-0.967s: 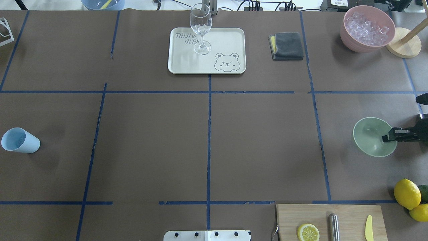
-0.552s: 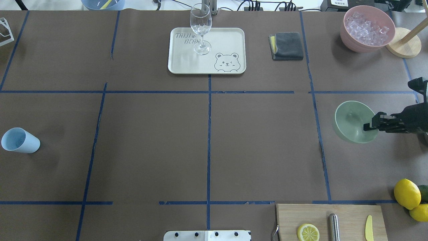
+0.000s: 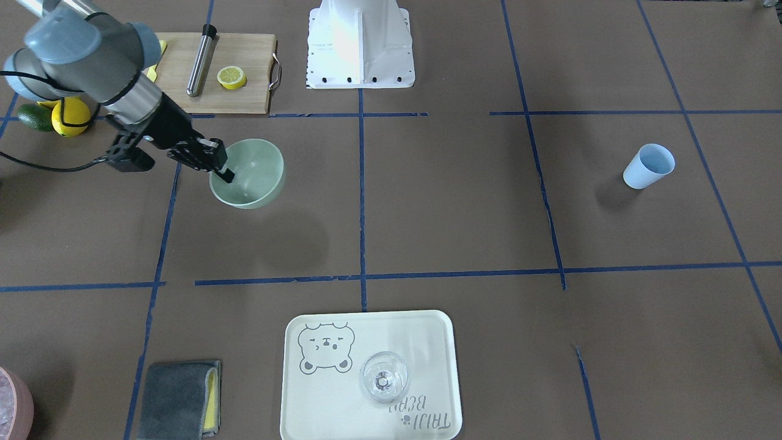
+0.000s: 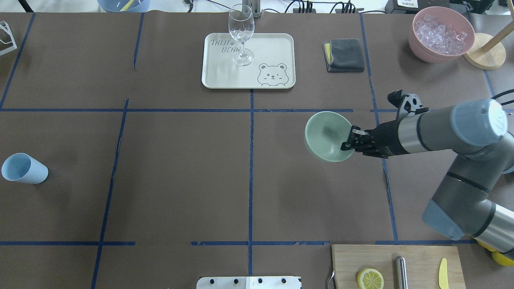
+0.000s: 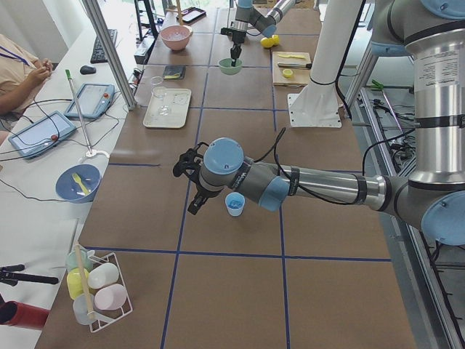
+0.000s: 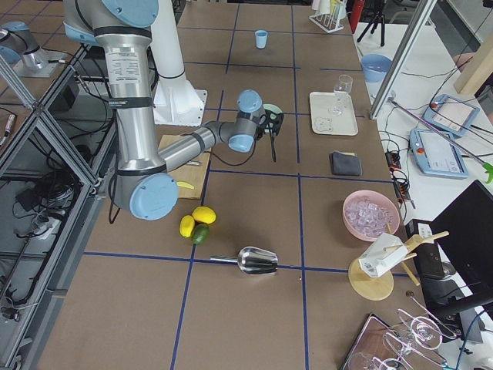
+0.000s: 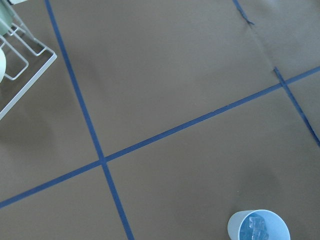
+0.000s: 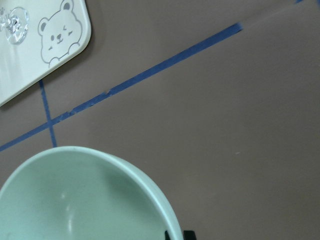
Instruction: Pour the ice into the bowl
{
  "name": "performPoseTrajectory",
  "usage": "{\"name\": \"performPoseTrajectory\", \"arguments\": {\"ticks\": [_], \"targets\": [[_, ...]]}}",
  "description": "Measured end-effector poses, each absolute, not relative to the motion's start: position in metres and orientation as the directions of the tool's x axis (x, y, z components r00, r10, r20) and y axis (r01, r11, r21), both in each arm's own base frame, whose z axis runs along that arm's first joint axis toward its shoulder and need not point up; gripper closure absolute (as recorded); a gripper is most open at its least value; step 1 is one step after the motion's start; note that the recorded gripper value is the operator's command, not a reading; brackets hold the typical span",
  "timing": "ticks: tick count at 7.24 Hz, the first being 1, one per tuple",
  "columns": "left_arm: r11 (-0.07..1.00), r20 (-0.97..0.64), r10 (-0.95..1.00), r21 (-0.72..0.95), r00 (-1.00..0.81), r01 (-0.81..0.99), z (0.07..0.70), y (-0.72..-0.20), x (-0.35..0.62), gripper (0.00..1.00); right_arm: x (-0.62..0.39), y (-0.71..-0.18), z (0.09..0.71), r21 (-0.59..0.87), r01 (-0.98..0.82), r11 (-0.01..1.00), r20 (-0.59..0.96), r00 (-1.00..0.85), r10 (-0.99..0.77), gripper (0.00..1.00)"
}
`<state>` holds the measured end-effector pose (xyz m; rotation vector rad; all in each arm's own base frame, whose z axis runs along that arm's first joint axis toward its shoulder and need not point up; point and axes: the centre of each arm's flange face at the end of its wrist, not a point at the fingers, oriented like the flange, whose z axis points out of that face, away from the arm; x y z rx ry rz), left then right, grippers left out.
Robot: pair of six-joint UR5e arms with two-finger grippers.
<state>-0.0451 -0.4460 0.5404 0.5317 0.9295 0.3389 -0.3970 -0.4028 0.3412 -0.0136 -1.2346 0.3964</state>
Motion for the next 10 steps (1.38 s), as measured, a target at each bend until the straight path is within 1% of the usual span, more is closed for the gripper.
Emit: {"name": "performPoseTrajectory", "arguments": {"ticks": [1,3,4,6,8,9,10], "targets": [[0.815,-0.664,0.493,0.579,0.562,-0.031,0.540,-0.447,-0.037,0.00,-0.444,-0.390,0.303,-0.232,-0.305,0.924,0.905,0.282,0.320,1.00],[0.825,-0.699,0.416,0.560,0.582,0.083,0.549,-0.443,-0.015,0.00,-0.526,-0.363,0.216,-0.250,-0.351,0.902,0.875,0.317,0.366,1.00],[0.822,-0.714,0.376,0.552,0.591,0.144,0.556,-0.432,0.006,0.00,-0.555,-0.359,0.188,-0.270,-0.380,0.885,0.861,0.316,0.398,1.00],[0.793,-0.739,0.326,0.553,0.590,0.254,0.570,-0.397,0.045,0.00,-0.611,-0.370,0.157,-0.290,-0.426,0.857,0.835,0.325,0.444,1.00],[0.752,-0.749,0.293,0.565,0.594,0.341,0.581,-0.357,0.051,0.00,-0.647,-0.376,0.152,-0.280,-0.453,0.846,0.817,0.351,0.458,1.00],[0.742,-0.755,0.275,0.561,0.596,0.368,0.584,-0.347,0.052,0.00,-0.658,-0.377,0.153,-0.279,-0.462,0.842,0.808,0.360,0.466,1.00],[0.745,-0.767,0.259,0.545,0.587,0.385,0.585,-0.343,0.057,0.00,-0.666,-0.378,0.153,-0.282,-0.470,0.836,0.801,0.365,0.475,0.80]]}}
